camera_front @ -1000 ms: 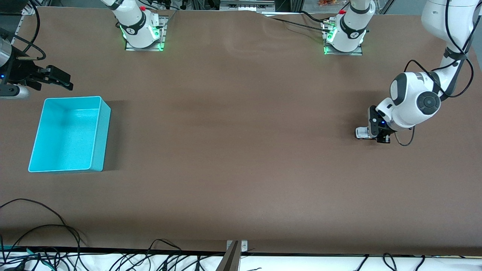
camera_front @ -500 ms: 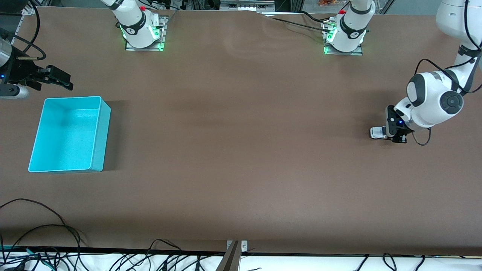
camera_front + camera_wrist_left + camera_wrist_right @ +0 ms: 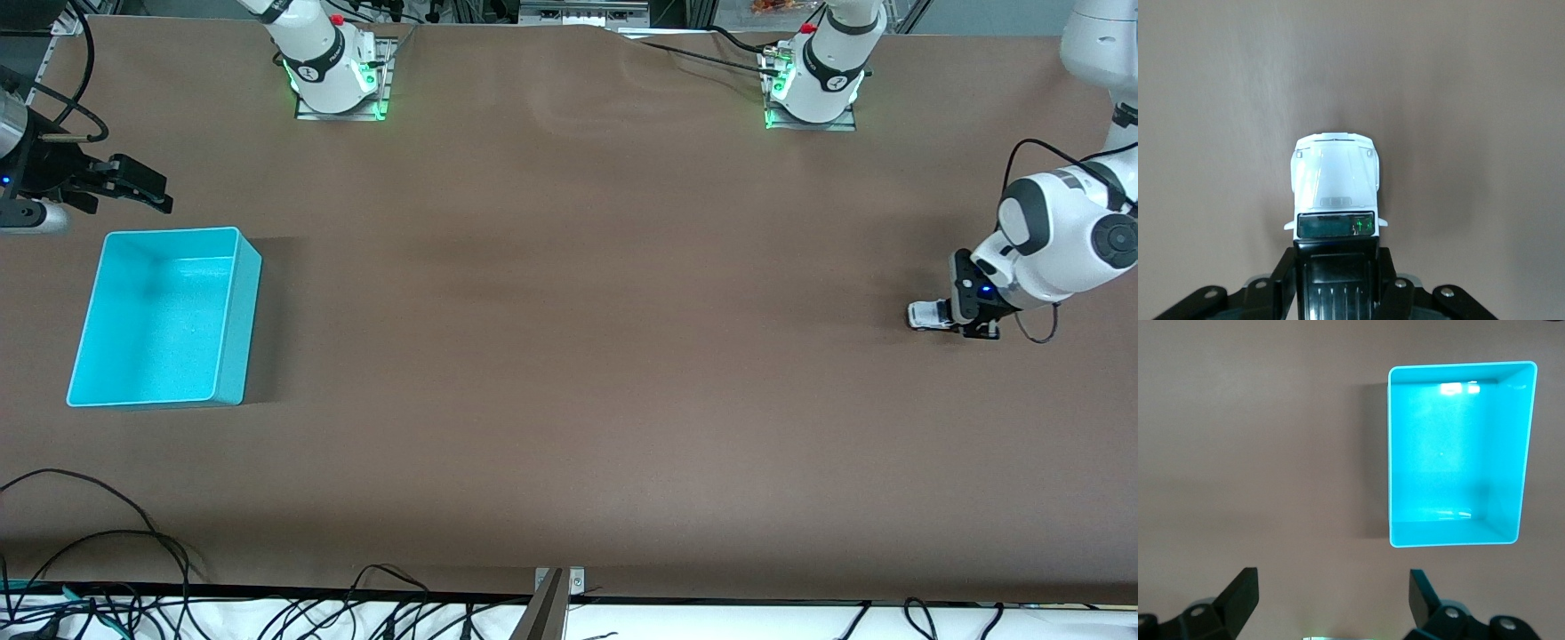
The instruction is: Wind and store white jeep toy
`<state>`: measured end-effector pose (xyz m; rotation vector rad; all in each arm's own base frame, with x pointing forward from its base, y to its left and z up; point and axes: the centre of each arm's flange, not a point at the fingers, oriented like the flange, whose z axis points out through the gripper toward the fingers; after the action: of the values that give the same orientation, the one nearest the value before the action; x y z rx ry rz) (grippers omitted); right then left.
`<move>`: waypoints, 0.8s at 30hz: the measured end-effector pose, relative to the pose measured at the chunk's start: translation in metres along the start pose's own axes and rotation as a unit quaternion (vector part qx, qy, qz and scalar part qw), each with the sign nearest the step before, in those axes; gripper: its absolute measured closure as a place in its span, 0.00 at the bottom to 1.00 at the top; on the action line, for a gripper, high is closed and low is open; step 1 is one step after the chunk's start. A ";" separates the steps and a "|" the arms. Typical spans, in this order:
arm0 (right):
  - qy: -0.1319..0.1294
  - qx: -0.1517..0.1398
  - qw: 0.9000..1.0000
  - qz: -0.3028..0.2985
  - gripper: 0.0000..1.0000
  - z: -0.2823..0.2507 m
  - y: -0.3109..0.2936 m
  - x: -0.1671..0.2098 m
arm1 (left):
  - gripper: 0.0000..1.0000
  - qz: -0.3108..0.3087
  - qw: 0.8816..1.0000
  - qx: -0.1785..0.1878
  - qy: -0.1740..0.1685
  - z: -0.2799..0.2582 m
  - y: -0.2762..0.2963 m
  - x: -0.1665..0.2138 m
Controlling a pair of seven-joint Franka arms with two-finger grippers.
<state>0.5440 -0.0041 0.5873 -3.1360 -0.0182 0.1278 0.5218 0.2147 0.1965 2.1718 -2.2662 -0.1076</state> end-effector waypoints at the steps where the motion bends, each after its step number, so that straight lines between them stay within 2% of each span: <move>1: 0.000 0.000 1.000 0.000 0.00 0.000 0.000 0.000 | 0.49 -0.001 1.000 0.001 0.000 0.000 0.001 -0.004; 9: 0.000 0.000 1.000 0.000 0.00 0.000 0.000 0.000 | 0.49 -0.010 1.000 0.002 -0.003 0.002 0.006 -0.039; 17: 0.000 0.000 1.000 0.000 0.00 0.000 0.000 0.000 | 0.49 -0.011 1.000 -0.003 -0.002 0.002 0.003 -0.050; 19: 0.000 0.000 1.000 0.000 0.00 0.000 0.000 0.000 | 0.44 -0.011 1.000 -0.003 -0.003 0.000 0.001 -0.052; 24: 0.000 0.000 1.000 0.000 0.00 0.000 0.000 0.000 | 0.26 -0.010 1.000 -0.020 0.000 -0.020 -0.014 -0.060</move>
<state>0.5440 -0.0040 0.5873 -3.1360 -0.0182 0.1278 0.5396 0.2727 0.2185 2.1752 -2.2224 -0.1505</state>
